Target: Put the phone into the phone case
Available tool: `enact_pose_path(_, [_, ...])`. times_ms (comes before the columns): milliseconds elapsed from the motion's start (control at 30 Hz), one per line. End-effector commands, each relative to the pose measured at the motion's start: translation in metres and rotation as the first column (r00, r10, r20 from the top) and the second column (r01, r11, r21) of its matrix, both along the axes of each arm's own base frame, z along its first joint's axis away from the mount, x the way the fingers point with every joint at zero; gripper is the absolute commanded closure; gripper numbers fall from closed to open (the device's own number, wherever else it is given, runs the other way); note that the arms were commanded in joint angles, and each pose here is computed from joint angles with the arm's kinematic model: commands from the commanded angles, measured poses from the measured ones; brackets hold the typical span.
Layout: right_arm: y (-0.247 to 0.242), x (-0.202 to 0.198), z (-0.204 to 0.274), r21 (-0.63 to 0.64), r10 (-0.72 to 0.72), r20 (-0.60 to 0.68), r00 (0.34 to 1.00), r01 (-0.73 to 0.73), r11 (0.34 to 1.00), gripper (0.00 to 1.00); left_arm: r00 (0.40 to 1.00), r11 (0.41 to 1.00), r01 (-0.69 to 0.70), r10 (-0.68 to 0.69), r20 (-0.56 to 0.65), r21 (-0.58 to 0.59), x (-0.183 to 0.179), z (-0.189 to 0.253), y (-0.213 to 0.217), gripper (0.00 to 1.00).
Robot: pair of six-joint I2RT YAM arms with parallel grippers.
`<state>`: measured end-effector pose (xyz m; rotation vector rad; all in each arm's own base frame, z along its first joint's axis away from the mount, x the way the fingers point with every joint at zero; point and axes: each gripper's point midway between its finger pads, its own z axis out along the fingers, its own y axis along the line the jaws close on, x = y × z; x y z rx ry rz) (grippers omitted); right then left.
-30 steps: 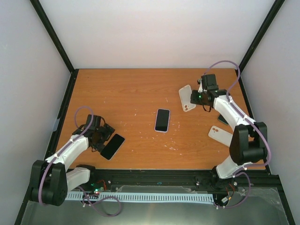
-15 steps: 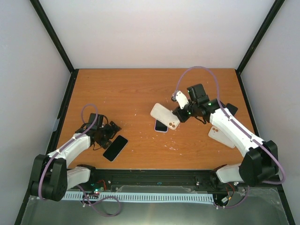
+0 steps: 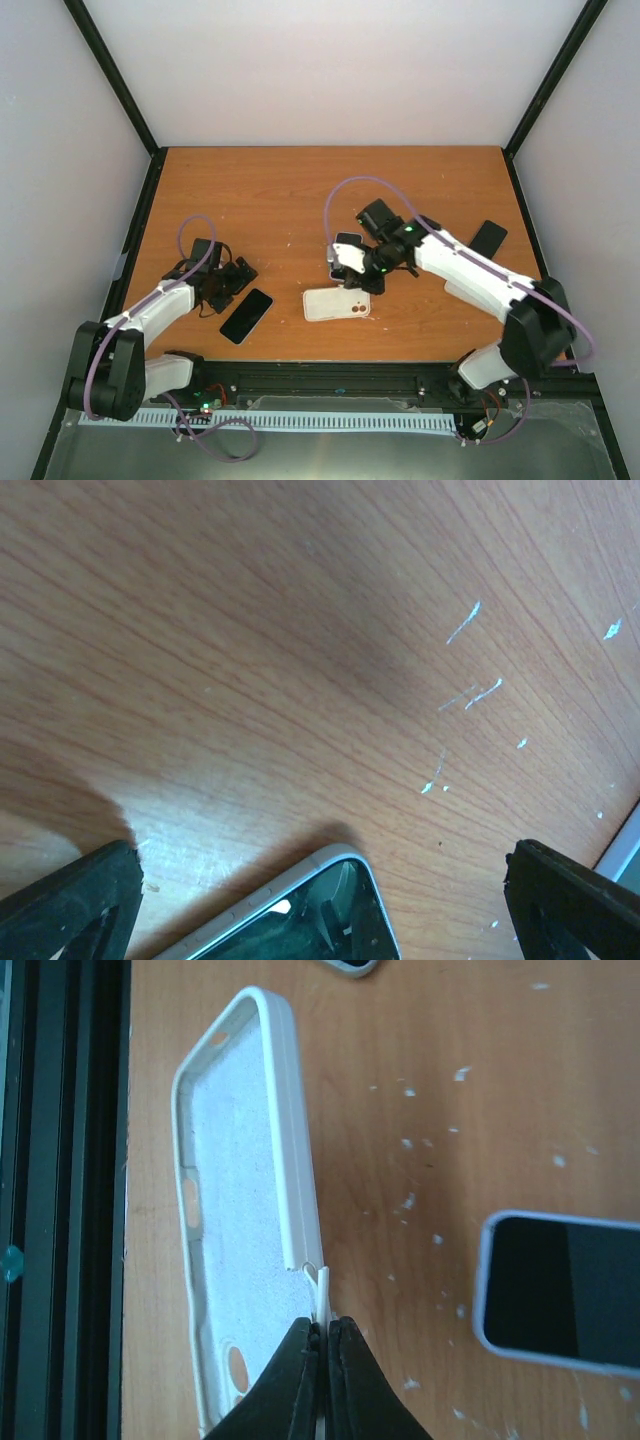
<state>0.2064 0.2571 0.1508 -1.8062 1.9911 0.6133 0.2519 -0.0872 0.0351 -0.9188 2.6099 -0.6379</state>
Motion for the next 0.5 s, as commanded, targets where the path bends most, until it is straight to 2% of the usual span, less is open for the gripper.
enact_pose_path(0, [0.015,-0.011,-0.027,-0.11,0.204,-0.01,0.979,-0.204,0.973,0.97,1.0,0.997,0.002,-0.003,0.01,0.075,0.006,0.0,0.009,0.01])
enact_pose_path(167, [0.029,-0.003,-0.057,-0.221,0.319,0.018,0.948,-0.307,0.926,0.97,1.0,0.997,0.001,-0.001,0.002,0.082,0.003,0.0,0.011,0.01])
enact_pose_path(200, [0.031,0.001,-0.06,-0.235,0.33,0.031,0.943,-0.314,0.92,0.94,1.0,0.997,0.004,-0.004,0.002,0.082,0.002,0.0,0.011,0.01])
enact_pose_path(267, [0.037,0.01,-0.062,-0.254,0.339,0.066,0.938,-0.313,0.915,0.79,1.0,0.997,0.011,-0.011,0.002,0.073,0.001,0.001,0.009,0.01])
enact_pose_path(333, [0.041,0.02,-0.06,-0.252,0.315,0.115,0.942,-0.279,0.927,0.69,1.0,0.998,0.018,-0.018,0.001,0.062,0.0,0.001,0.007,0.0])
enact_pose_path(433, [0.047,0.023,-0.045,-0.187,0.257,0.175,0.95,-0.224,0.956,0.48,1.0,0.998,0.025,-0.025,0.001,0.051,-0.002,0.0,0.005,0.0])
enact_pose_path(467, [0.048,0.024,-0.041,-0.158,0.215,0.183,0.959,-0.187,0.97,0.44,1.0,0.998,0.026,-0.026,-0.004,0.052,-0.003,-0.002,0.005,0.0])
